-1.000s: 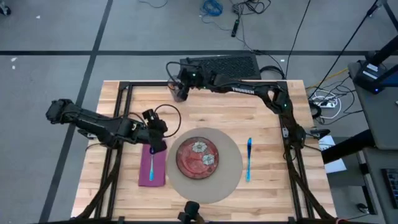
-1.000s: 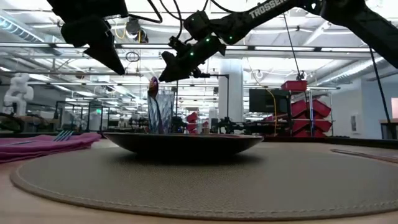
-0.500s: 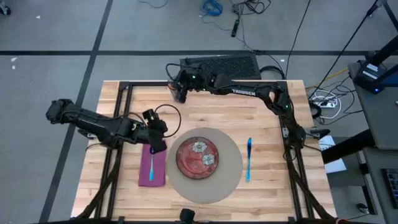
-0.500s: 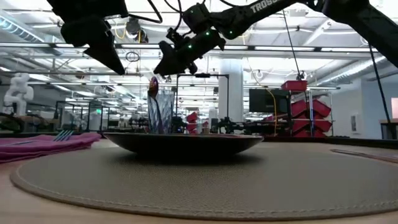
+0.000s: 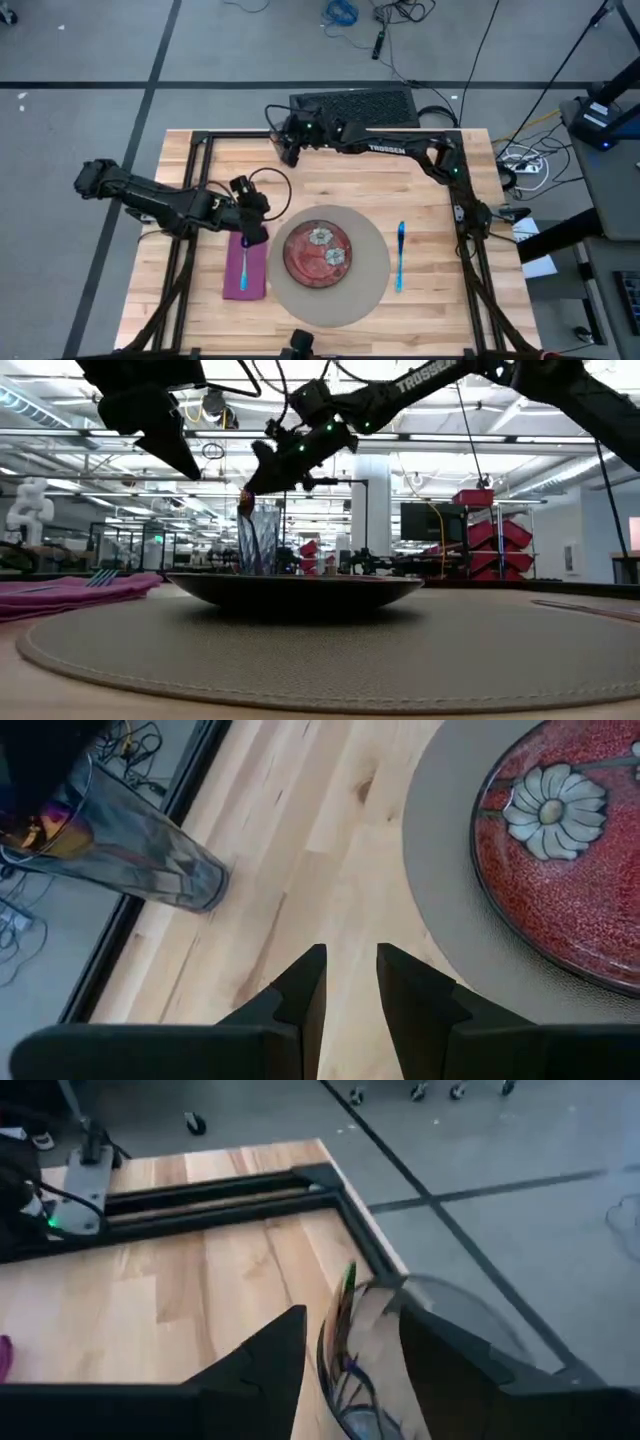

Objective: Set table place
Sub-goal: Put the blue spoon on the middle right of the table

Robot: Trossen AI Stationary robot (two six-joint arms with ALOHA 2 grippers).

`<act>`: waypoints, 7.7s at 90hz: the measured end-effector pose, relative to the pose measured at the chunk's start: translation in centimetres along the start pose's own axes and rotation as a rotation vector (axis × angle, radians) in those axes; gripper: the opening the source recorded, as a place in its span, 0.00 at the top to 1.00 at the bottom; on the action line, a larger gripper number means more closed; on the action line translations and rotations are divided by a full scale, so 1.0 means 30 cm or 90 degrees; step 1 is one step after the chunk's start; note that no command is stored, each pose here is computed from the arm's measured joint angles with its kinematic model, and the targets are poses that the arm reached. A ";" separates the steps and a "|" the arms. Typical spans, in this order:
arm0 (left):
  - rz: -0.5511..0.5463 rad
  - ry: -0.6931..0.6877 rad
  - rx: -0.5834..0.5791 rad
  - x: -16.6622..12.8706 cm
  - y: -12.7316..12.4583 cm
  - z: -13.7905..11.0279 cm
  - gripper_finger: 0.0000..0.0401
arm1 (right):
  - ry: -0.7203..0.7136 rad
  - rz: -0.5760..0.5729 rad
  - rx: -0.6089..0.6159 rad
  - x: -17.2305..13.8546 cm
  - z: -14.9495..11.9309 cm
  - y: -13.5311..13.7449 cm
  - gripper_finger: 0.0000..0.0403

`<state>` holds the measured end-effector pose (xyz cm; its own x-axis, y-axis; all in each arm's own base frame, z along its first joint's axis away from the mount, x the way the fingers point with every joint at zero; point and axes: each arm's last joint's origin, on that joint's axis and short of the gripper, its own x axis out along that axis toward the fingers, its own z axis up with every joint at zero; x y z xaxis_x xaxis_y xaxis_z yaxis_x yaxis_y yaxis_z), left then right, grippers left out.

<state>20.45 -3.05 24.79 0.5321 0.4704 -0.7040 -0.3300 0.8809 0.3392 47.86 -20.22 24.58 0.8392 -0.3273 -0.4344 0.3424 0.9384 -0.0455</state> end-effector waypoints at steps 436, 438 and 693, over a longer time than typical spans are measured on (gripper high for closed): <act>-0.068 -0.058 0.042 0.078 -0.073 -0.073 0.80 | 0.422 -0.210 0.608 -1.226 -0.638 0.495 1.00; -0.068 -0.059 0.041 0.078 -0.073 -0.072 0.80 | 0.425 -0.218 0.605 -1.225 -0.641 0.495 1.00; -0.121 -0.076 0.037 0.075 -0.083 -0.059 0.80 | 0.625 -0.264 0.550 -1.171 -0.941 0.573 0.83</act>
<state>21.09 -4.29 21.25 0.6706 0.2950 -0.6806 -0.1711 0.9543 0.2451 12.33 10.54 13.66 0.0940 -0.0131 -0.9955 0.9478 0.3073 0.0855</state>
